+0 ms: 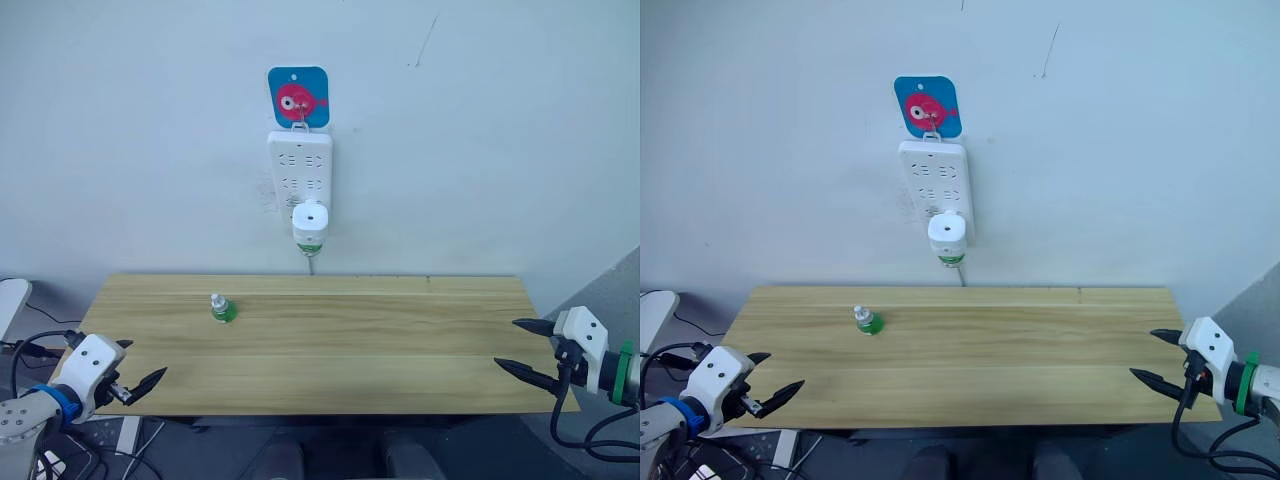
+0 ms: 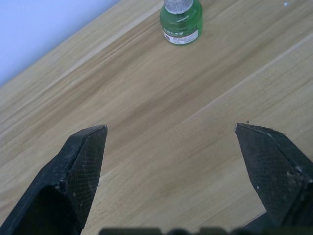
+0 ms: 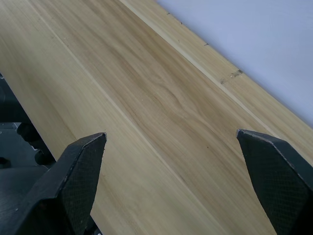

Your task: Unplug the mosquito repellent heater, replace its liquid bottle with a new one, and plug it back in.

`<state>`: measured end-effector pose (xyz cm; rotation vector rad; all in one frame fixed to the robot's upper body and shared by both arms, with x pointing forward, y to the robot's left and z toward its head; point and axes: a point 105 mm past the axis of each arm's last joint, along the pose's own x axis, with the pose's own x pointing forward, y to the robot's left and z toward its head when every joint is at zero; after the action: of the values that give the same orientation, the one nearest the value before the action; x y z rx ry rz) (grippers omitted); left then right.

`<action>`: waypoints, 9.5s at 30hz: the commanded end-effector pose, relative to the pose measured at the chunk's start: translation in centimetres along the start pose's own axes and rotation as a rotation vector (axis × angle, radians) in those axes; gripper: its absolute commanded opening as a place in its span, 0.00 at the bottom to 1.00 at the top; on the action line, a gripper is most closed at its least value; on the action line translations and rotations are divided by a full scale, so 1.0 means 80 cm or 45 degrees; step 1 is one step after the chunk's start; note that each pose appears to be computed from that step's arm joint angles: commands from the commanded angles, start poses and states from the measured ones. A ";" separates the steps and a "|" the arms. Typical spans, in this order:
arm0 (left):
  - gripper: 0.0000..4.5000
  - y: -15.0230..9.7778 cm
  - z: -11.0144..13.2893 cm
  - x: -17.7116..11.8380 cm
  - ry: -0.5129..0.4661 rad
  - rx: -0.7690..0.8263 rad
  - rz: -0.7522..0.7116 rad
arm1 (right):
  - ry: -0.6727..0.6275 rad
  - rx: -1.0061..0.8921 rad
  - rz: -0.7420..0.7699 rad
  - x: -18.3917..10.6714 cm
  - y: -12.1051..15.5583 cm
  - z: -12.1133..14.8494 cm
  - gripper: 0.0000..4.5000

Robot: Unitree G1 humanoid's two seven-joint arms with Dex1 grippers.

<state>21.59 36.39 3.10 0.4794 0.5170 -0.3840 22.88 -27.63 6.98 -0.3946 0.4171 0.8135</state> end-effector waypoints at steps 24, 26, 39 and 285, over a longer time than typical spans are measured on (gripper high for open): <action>1.00 0.020 0.009 -0.023 -0.034 -0.035 -0.005 | -0.042 -0.060 0.003 -0.009 -0.001 0.011 0.99; 1.00 0.022 0.007 -0.027 -0.026 -0.039 0.004 | -0.051 -0.065 0.009 -0.008 0.002 0.013 0.99; 1.00 -0.002 0.096 -0.012 -0.272 -0.011 -0.041 | -0.311 -0.182 0.040 0.022 0.036 0.087 0.99; 0.50 -0.218 0.331 -0.006 -1.260 0.895 -1.148 | -0.317 0.980 0.928 0.057 0.166 0.230 1.00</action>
<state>23.46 8.42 17.12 0.6206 -0.4029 -1.6063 19.72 -7.97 17.44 0.6071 0.6268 1.2631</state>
